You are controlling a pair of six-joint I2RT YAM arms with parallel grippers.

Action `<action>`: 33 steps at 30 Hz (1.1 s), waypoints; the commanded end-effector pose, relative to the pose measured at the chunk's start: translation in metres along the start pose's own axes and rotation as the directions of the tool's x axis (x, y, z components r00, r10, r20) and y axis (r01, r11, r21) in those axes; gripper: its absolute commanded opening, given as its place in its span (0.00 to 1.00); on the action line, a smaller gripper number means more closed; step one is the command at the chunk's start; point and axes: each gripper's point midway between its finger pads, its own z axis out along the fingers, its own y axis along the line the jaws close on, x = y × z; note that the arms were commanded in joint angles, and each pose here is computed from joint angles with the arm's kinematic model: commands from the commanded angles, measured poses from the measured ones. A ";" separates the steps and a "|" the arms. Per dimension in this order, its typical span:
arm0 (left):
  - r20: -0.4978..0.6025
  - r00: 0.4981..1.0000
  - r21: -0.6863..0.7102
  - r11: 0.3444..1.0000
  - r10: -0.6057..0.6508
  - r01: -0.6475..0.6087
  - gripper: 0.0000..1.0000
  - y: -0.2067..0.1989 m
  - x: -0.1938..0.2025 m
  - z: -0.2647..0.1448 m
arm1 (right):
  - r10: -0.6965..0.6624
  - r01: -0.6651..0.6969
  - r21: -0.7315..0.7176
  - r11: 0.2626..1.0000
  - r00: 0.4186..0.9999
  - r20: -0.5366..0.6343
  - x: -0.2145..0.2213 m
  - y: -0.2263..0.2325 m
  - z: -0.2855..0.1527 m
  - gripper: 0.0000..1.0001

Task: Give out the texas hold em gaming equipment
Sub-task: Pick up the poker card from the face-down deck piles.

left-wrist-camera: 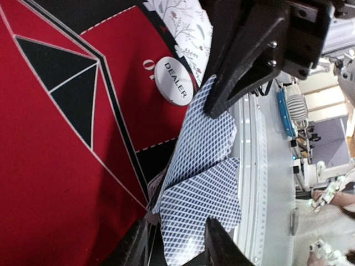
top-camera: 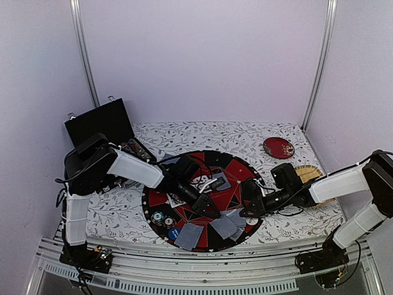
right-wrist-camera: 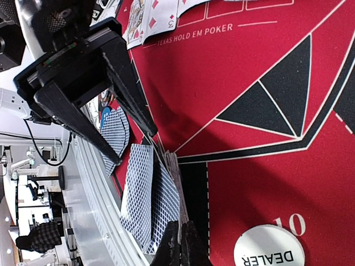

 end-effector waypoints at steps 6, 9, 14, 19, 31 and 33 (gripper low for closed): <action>-0.029 0.999 -0.041 0.999 -0.026 0.025 0.56 0.005 0.016 -0.008 | 0.029 -0.029 -0.005 1.000 1.000 0.009 0.002 -0.001 -0.001 0.02; -0.038 0.999 -0.065 0.998 -0.022 0.020 0.57 0.008 0.017 -0.009 | 0.029 -0.029 -0.007 1.000 1.000 0.008 0.003 0.000 -0.001 0.02; -0.069 0.998 -0.009 1.000 0.012 -0.013 0.51 -0.009 0.018 -0.003 | 0.026 -0.026 -0.012 1.000 1.000 0.007 0.002 0.001 -0.001 0.02; -0.111 0.994 -0.074 0.997 0.010 -0.018 0.55 0.002 0.028 -0.002 | 0.032 -0.032 -0.015 0.999 0.999 0.007 0.001 0.002 -0.001 0.02; -0.150 0.989 -0.034 0.999 0.004 -0.009 0.36 -0.001 0.034 0.009 | 0.027 -0.026 -0.018 0.999 1.000 0.011 0.000 0.003 0.000 0.02; -0.155 0.988 -0.023 1.000 0.001 -0.005 0.34 -0.001 0.035 0.009 | 0.025 -0.025 -0.019 1.000 1.000 0.010 0.000 0.004 0.000 0.02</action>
